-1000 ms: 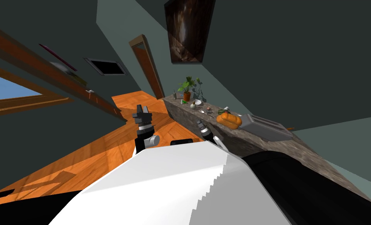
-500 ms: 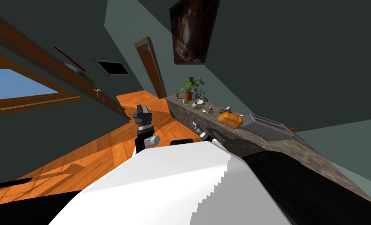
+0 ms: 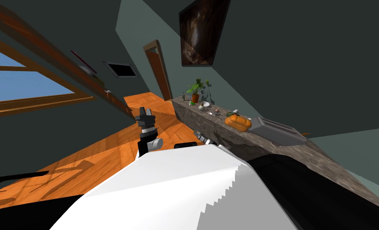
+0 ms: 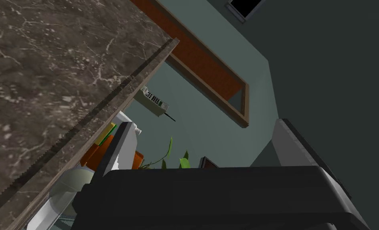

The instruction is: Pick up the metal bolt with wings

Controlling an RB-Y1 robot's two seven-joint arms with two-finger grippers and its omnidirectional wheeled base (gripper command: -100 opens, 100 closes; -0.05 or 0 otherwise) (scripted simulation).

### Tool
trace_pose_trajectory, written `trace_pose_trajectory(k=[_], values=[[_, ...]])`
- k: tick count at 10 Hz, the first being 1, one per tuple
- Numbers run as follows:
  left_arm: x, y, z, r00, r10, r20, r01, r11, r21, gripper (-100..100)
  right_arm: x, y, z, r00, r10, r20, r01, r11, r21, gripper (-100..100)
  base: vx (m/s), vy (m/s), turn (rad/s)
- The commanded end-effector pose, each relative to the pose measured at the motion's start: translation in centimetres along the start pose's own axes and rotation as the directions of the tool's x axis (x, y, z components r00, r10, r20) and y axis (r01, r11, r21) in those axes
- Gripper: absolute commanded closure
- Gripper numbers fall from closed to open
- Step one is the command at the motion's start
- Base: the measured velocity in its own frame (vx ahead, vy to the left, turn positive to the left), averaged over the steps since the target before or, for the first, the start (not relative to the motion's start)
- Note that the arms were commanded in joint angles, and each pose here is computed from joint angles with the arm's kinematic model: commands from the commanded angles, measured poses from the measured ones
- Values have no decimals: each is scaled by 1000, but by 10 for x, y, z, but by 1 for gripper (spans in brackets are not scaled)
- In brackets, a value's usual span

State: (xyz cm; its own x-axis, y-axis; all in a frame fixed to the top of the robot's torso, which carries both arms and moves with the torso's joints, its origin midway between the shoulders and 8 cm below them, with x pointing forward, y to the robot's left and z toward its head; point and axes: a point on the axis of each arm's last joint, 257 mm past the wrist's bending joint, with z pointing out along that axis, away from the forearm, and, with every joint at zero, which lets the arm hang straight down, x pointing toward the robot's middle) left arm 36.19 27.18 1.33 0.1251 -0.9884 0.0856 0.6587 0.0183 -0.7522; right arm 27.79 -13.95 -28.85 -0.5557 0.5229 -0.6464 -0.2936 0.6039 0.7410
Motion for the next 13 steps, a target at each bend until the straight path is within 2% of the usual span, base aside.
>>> trace_pose_trajectory(k=[1, 3, 4, 5, 6, 7, 8, 10, 11, 12, 13], values=[[0, 0, 0, 1000, 0, 0, 0, 1000, 0, 0, 37, -22, -16, 995, -6, -100, 12, 998, 55, -100, -23, 55, 128], [0, 0, 0, 1000, 0, 0, 0, 1000, 0, 0, 38, -27, -22, 992, -24, -122, 32, 998, 61, -100, -11, 29, 17], [0, 0, 0, 1000, 0, 0, 0, 1000, 0, 0, 66, -45, -40, 977, -29, -210, 51, 993, 103, -100, -5, 29, 137], [0, 0, 0, 1000, 0, 0, 0, 1000, 0, 0, 68, -51, -45, 974, -35, -224, 62, 992, 112, -100, -7, 28, 72], [0, 0, 0, 1000, 0, 0, 0, 1000, 0, 0, 95, -69, -64, 954, -25, -299, 74, 985, 156, -100, -5, 51, 150], [0, 0, 0, 1000, 0, 0, 0, 1000, 0, 0, 94, -76, -73, 945, -41, -323, 98, 982, 162, -100, -4, 46, 62], [0, 0, 0, 1000, 0, 0, 0, 1000, 0, 0, 118, -91, -95, 919, -29, -393, 114, 974, 197, -100, 3, 60, 145], [0, 0, 0, 1000, 0, 0, 0, 1000, 0, 0, 117, -101, -106, 907, -42, -419, 140, 968, 208, -100, 7, 29, 22], [0, 0, 0, 1000, 0, 0, 0, 1000, 0, 0, 138, -120, -135, 871, -24, -490, 167, 954, 249, -100, 12, 31, 155], [0, 0, 0, 1000, 0, 0, 0, 1000, 0, 0, 136, -125, -142, 861, -35, -507, 186, 950, 251, -100, 14, 33, 80], [0, 0, 0, 1000, 0, 0, 0, 1000, 0, 0, 153, -142, -172, 822, -14, -570, 213, 935, 285, -100, 26, 46, 161]])
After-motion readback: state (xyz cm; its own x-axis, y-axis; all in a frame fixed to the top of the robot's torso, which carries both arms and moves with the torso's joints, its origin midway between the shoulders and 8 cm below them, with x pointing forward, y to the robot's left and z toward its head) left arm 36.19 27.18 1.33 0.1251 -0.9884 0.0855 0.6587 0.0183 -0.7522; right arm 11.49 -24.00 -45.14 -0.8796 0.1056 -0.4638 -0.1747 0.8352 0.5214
